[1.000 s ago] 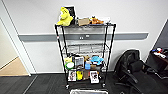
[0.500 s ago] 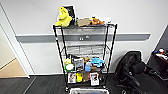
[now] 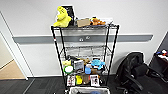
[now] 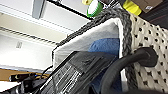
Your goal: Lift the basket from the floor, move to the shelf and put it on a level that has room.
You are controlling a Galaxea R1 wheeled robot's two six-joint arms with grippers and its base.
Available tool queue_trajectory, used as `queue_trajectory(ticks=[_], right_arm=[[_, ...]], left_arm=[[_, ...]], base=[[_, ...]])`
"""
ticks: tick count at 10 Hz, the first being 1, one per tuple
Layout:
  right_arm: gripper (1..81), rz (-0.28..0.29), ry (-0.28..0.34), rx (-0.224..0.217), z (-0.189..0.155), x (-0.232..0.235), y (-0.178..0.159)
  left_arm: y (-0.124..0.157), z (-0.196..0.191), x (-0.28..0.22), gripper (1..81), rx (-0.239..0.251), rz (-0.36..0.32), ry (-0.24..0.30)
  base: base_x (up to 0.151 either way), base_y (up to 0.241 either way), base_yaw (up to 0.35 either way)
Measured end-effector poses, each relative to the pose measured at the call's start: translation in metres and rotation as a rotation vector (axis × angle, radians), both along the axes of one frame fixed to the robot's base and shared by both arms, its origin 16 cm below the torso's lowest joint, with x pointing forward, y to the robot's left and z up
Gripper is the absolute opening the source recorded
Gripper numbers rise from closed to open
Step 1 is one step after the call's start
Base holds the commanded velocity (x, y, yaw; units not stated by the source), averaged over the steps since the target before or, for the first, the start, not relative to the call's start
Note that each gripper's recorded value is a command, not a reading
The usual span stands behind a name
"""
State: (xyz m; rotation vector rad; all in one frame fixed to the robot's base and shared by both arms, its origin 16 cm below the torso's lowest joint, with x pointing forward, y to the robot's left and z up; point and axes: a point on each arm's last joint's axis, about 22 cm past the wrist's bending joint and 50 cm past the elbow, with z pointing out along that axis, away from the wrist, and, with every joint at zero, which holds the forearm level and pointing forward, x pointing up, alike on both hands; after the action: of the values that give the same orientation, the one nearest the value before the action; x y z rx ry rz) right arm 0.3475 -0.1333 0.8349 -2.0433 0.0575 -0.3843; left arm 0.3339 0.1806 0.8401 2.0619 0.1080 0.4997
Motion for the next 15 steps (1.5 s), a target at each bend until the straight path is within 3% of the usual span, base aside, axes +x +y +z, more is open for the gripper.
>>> queue_trajectory(ticks=[8, 15], right_arm=[[1.0, -0.006, -0.034, 0.023, 0.021, 0.011, 0.004], [1.0, -0.009, -0.042, 0.027, 0.026, 0.017, 0.004]], left_arm=[[0.0, 0.02, 0.019, 1.0, -0.018, 0.017, -0.047], [-0.008, 0.032, 0.012, 1.0, -0.043, 0.001, -0.049]], base=[[0.118, 0.0, 0.0], [0.118, 0.0, 0.0]])
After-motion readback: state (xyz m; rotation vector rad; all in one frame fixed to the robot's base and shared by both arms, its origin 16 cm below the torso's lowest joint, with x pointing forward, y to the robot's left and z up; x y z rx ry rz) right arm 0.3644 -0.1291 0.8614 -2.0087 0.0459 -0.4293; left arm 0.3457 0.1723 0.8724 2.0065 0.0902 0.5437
